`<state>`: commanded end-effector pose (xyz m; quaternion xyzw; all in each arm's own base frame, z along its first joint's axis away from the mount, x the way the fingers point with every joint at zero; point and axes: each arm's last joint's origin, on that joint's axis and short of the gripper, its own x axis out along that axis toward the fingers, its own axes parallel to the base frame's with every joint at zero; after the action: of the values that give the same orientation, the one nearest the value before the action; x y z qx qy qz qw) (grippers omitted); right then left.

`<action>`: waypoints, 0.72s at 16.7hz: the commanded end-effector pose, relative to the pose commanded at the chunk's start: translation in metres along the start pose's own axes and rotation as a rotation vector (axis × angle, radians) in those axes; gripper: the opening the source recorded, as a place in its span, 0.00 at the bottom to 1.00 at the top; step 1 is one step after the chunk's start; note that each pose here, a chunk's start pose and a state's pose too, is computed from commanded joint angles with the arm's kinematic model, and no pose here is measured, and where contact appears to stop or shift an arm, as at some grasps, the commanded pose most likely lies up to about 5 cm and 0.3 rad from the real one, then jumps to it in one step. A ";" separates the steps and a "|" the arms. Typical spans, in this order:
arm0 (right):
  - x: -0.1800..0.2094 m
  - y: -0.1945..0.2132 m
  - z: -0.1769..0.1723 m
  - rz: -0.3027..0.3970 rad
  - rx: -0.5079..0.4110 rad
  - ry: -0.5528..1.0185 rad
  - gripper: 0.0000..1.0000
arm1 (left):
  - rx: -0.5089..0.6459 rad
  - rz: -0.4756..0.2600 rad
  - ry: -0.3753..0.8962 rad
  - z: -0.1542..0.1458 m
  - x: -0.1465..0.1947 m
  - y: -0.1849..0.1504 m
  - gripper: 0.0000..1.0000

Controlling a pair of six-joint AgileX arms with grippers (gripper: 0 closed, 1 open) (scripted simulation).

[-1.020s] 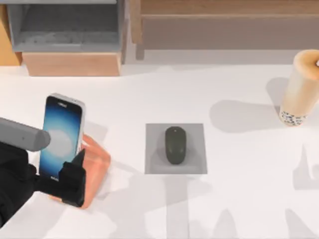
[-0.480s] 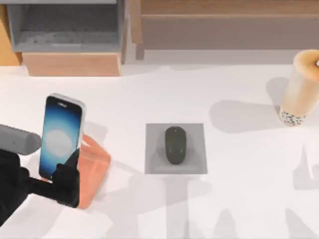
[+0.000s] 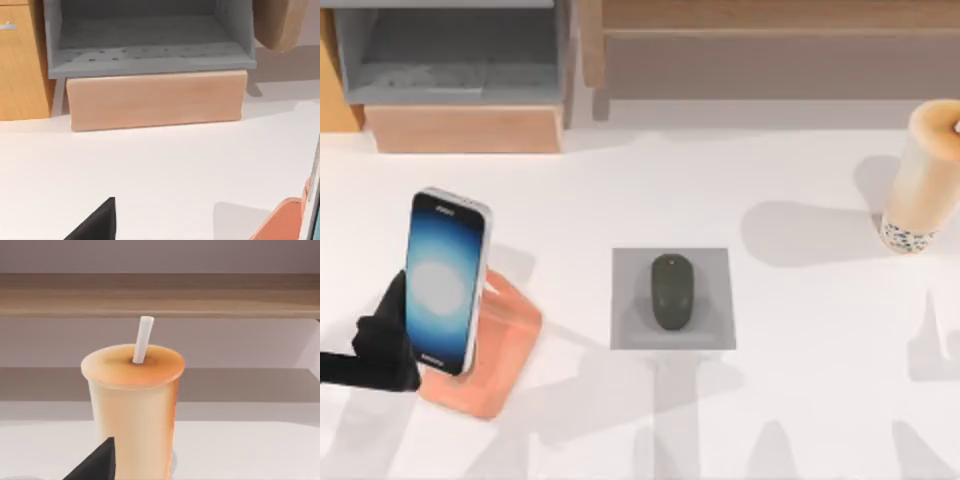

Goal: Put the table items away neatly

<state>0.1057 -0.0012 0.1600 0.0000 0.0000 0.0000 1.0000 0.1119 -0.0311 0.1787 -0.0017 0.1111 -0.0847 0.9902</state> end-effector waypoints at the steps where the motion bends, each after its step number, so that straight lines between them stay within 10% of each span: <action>1: 0.000 0.000 0.000 0.000 0.000 0.000 1.00 | -0.004 0.019 -0.023 -0.002 -0.001 0.004 1.00; 12: 0.000 0.000 0.000 0.000 0.000 0.000 1.00 | 0.003 0.170 -0.223 -0.020 -0.007 0.029 1.00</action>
<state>0.1057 -0.0012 0.1600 0.0000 0.0000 0.0000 1.0000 0.1057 -0.0012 0.1600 0.0000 0.0000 0.0000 1.0000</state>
